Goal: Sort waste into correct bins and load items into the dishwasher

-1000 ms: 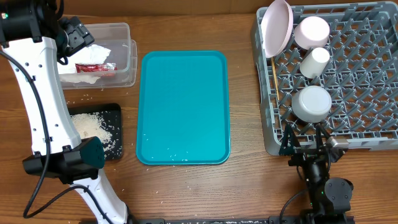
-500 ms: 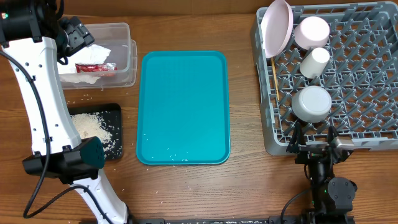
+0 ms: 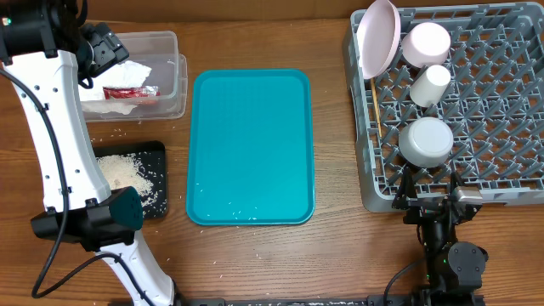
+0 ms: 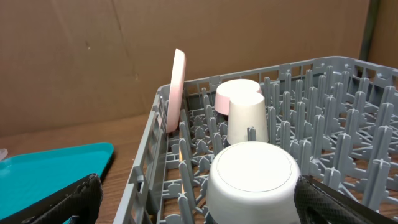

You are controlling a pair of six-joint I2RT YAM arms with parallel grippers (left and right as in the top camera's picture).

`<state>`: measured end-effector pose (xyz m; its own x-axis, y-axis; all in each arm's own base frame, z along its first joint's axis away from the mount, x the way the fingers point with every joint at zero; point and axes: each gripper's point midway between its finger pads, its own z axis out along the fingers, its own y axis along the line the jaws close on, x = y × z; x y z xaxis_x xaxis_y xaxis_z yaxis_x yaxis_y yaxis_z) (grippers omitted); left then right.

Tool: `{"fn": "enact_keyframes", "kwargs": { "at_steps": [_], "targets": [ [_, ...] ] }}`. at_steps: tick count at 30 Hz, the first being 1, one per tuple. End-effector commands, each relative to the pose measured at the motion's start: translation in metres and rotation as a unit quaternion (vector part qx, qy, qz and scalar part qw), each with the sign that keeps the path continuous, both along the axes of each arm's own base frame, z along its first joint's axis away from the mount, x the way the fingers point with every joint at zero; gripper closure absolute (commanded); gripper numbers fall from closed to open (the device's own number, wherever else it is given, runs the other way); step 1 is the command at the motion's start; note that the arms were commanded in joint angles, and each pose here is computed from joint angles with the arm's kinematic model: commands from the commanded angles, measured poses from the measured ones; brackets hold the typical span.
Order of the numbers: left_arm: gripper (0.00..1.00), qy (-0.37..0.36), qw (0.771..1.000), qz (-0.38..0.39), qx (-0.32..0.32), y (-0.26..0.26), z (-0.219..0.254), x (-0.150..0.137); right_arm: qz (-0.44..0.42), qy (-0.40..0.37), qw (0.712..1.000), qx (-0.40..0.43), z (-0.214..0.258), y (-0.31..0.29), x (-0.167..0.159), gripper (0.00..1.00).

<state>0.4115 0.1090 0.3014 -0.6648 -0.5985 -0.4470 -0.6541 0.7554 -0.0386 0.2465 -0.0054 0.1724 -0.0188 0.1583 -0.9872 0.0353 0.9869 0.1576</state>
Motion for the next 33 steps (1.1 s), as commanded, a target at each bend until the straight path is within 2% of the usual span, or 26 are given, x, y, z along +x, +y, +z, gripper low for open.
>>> {"fn": "enact_keyframes", "kwargs": {
  "at_steps": [1,13,15,20,28,33],
  "targets": [
    [0.00,0.000,1.000,0.000,0.007,0.003,0.001,0.000,-0.004,-0.002,1.000,-0.004,-0.002,-0.002,0.000,0.00],
    [0.00,0.004,1.000,-0.003,0.011,0.003,0.001,-0.001,-0.004,-0.002,1.000,-0.004,-0.002,-0.002,0.000,0.00],
    [0.00,0.017,0.999,-0.028,0.024,0.004,0.000,-0.003,-0.004,-0.002,1.000,-0.004,-0.002,-0.002,0.000,0.00],
    [0.00,0.012,0.998,-0.057,0.012,-0.009,0.005,-0.007,-0.004,-0.002,1.000,-0.004,-0.002,-0.002,0.000,0.00],
    [0.00,0.045,0.996,-0.080,-0.004,-0.031,-0.016,-0.062,-0.004,-0.002,1.000,-0.004,-0.002,-0.002,0.000,0.00],
    [0.00,0.042,0.994,-0.095,-0.040,-0.053,-0.042,-0.116,-0.004,-0.002,1.000,-0.004,-0.002,-0.002,0.000,0.00]
  ]
}}
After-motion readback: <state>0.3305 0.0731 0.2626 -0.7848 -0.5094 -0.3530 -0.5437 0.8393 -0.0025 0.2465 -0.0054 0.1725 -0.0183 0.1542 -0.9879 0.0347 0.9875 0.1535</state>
